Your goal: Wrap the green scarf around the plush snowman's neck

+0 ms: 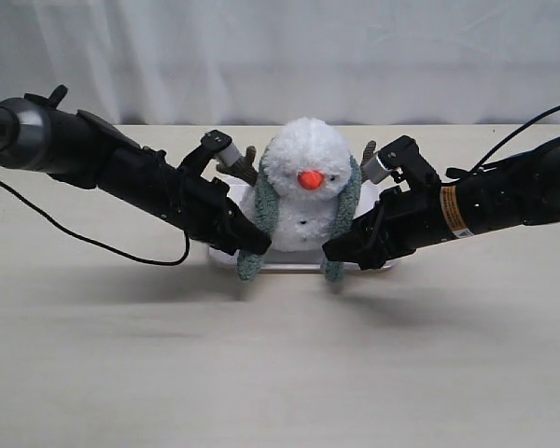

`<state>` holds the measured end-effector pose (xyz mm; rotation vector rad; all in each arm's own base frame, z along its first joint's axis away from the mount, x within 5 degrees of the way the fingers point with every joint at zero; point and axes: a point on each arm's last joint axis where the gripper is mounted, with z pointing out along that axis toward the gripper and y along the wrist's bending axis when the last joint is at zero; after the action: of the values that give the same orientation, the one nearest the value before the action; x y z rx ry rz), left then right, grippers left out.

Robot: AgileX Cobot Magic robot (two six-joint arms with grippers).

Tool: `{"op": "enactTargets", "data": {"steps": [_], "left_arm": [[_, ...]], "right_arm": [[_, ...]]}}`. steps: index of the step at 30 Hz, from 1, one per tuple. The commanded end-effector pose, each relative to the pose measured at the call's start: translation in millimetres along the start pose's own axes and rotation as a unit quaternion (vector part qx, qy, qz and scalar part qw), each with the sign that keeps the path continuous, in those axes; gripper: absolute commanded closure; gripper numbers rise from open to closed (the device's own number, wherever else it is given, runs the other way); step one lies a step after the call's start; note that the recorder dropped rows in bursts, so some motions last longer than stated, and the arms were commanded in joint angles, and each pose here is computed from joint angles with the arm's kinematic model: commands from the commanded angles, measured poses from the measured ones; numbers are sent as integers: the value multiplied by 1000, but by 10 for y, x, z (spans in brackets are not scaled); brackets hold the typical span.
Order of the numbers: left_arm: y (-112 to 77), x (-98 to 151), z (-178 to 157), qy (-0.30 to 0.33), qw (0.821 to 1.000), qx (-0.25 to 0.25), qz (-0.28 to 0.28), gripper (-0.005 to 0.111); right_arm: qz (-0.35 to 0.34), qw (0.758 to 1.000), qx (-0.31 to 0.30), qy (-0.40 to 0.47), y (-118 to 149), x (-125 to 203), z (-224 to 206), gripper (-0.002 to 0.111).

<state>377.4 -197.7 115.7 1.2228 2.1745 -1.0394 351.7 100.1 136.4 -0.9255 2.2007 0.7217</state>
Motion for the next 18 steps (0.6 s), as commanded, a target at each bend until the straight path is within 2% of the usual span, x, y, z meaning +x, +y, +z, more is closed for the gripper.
{"op": "enactTargets", "data": {"steps": [1,7,11,15,18], "left_arm": [[57,-4,5,-2,998,-35,-42,107],[-22,-17,33,-1,999,-3,-41,107],[-154,-51,153,9,1000,15,-20,107],[-182,-79,225,10,1000,-4,-4,107],[-185,-90,239,6,1000,-9,-6,107]], "right_arm": [[-1,1000,-4,-2,18,-12,-14,55],[0,1000,-11,-4,32,-15,-15,55],[0,1000,-29,-8,64,-23,-16,55],[0,1000,-29,-8,64,-23,-16,56],[0,1000,-29,-8,64,-23,-16,62]]}}
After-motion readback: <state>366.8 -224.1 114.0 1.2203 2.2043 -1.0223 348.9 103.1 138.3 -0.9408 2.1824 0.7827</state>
